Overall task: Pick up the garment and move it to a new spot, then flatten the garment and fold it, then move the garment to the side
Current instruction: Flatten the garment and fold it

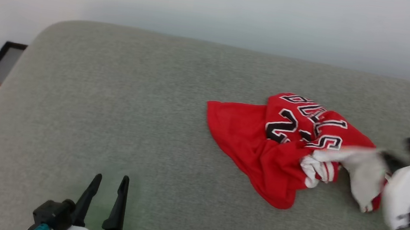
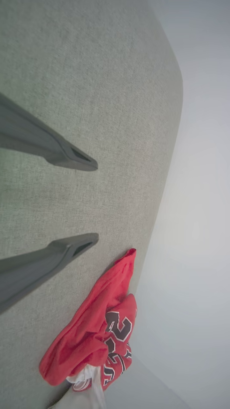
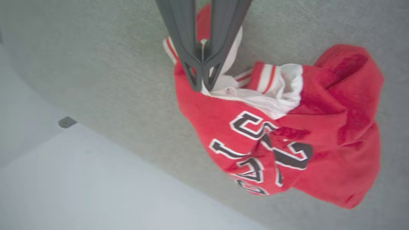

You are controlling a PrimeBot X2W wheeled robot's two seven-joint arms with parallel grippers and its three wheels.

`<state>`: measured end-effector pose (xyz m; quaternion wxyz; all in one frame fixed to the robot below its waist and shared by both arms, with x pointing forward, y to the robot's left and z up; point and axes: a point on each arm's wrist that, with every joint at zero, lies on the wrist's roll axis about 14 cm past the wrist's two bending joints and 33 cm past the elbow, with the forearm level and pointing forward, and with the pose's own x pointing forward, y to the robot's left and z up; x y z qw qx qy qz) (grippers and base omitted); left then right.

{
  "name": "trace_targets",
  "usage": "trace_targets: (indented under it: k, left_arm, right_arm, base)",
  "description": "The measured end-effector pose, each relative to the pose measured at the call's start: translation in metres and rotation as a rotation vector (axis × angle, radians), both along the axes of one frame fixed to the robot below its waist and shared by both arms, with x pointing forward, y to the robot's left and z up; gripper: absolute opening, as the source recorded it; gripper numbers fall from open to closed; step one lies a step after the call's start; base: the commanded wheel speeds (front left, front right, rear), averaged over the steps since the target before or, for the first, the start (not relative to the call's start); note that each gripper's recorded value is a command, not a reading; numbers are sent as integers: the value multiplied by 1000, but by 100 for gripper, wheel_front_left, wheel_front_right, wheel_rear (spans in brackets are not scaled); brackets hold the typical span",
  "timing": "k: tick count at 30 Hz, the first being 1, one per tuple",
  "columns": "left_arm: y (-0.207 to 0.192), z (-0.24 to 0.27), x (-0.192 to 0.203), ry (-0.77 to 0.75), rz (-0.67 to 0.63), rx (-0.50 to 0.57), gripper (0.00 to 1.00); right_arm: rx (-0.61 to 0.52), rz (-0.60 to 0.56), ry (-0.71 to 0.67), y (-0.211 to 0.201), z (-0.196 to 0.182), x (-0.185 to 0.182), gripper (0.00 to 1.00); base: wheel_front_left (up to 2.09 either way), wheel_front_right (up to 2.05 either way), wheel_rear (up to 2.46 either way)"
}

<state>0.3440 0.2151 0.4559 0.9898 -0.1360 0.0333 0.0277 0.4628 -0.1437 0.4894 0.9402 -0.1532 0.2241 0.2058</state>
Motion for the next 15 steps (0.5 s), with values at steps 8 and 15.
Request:
trace_targets:
  k: [8,15]
  left_arm:
    - [-18,-1,14,0,-65,0,100]
    - [-26,-5,23,12,-95,-4,100]
  right_arm:
    - [95,-367,-99,-108,26,5,0]
    - [132,-649,-155,-191,18,-6,0]
  base:
    - [0,0,0]
    - [0,0,0]
